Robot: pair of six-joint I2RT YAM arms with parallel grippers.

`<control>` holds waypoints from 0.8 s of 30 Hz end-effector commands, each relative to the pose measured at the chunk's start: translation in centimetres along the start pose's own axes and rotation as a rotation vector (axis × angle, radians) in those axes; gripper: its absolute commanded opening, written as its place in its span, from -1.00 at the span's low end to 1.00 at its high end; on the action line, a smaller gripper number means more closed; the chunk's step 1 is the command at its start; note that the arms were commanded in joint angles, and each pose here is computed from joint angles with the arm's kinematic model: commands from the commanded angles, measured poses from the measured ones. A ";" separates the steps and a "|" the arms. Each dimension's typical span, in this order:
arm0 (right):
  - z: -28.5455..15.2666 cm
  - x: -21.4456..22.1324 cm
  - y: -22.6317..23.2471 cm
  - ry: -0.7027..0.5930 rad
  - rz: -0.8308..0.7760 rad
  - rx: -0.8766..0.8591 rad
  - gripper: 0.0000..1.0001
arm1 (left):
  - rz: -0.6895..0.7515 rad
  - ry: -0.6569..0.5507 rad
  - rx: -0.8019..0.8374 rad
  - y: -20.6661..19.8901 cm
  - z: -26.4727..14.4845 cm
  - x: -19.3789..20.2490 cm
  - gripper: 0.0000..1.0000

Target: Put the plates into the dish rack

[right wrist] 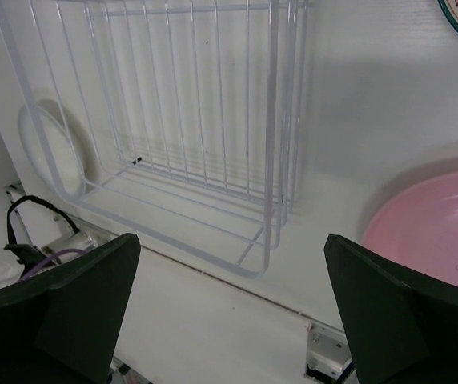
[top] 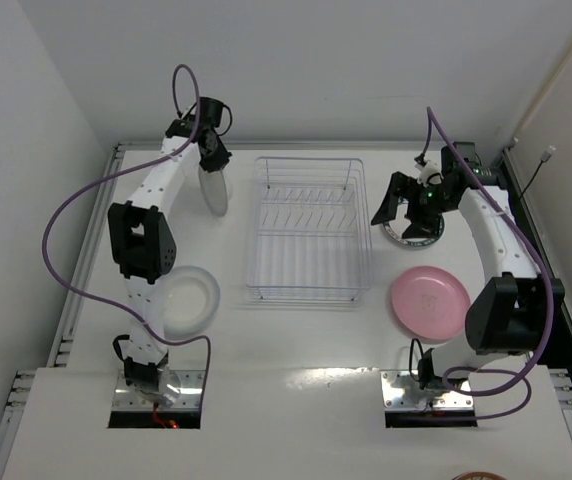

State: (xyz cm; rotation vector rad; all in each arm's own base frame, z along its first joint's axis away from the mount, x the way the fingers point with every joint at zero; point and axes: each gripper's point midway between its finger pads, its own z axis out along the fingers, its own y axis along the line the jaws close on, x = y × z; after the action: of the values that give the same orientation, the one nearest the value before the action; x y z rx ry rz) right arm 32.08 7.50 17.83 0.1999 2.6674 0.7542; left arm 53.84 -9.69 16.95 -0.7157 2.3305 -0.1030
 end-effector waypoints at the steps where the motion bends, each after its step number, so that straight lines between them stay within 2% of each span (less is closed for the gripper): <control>1: -1.0 -1.5 0.7 -0.047 -0.047 0.002 0.99 | -0.108 -0.201 0.260 -4.9 -8.8 -7.5 -1.00; 3: -1.3 -1.4 0.4 -0.054 -0.047 0.029 0.99 | -0.133 -0.296 0.402 -7.0 -12.6 -10.2 -1.00; 4: -1.4 -1.7 0.5 -0.062 -0.051 0.027 0.99 | -0.131 -0.323 0.536 -9.1 -14.2 -11.4 -1.00; 6: -1.6 -1.9 -0.2 -0.072 -0.043 0.056 0.99 | -0.136 -0.339 0.668 -10.9 -16.4 -12.5 -1.00; 7: -1.6 -1.7 -0.3 -0.067 -0.026 0.068 0.99 | -0.126 -0.349 0.805 -12.9 -18.8 -13.1 -1.00; 10: -1.6 -1.9 -1.1 -0.078 -0.007 0.113 0.99 | -0.132 -0.314 0.940 -15.9 -20.2 -12.5 -1.00; 11: -1.6 -1.9 -1.1 -0.078 -0.007 0.113 0.99 | -0.121 -0.320 1.000 -17.5 -21.9 -12.3 -1.00; 16: -1.3 -2.0 -1.6 -0.067 0.018 0.119 0.99 | -0.062 -0.190 1.159 -22.7 -22.6 -6.9 -1.00; 17: -1.3 -1.7 -1.6 -0.057 0.023 0.121 0.99 | -0.046 -0.136 1.188 -24.2 -22.6 -4.7 -1.00; 24: -1.5 -1.6 -2.2 -0.064 0.032 0.143 0.99 | 0.014 0.000 1.243 -28.3 -23.2 2.3 -1.00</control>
State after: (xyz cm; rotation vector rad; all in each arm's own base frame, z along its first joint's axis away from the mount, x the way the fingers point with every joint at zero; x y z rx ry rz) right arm 32.39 5.20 17.34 0.2771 2.6987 0.5827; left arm 52.87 -35.51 35.20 -0.1426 1.8939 -1.2450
